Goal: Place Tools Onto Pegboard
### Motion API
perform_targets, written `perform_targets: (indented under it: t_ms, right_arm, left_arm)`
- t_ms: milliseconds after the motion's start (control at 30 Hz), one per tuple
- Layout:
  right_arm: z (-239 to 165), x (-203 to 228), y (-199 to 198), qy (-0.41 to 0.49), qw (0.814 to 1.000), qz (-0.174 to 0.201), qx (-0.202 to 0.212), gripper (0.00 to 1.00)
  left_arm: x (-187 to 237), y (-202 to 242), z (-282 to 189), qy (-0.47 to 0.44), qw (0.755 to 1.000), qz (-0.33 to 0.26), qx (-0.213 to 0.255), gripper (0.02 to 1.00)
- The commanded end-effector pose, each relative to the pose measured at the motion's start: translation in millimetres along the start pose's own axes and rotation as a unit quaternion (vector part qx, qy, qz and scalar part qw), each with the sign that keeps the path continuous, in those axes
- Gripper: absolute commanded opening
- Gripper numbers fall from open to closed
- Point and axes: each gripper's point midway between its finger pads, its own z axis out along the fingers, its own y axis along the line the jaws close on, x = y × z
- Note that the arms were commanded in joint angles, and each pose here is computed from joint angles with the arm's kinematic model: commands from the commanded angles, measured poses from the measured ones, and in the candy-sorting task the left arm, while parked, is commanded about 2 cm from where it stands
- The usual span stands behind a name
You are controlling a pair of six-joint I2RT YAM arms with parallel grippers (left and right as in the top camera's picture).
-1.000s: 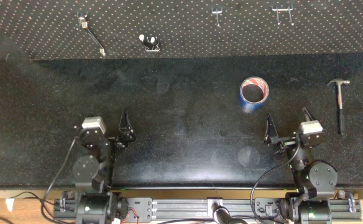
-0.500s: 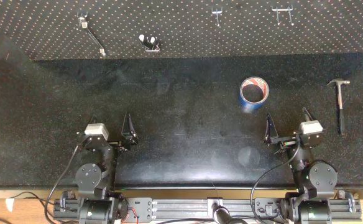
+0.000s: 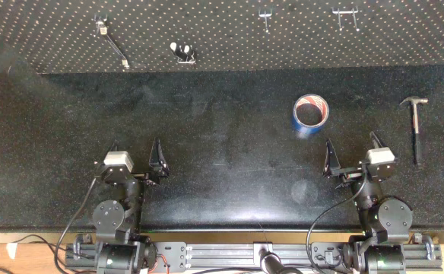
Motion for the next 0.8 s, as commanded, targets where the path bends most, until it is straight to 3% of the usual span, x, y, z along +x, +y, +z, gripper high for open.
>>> perform_targets:
  t_ms: [33,800]
  right_arm:
    - [-0.1,0.9,2.3,0.0,1.0,0.004,-0.005,0.978]
    - [-0.1,1.0,-0.2,0.0,1.0,-0.009,0.002,0.978]
  left_arm:
    - [0.6,-1.3,-0.5,0.0,1.0,0.012,0.003,0.996]
    - [0.6,-1.3,-0.5,0.0,1.0,0.012,0.004,0.996]
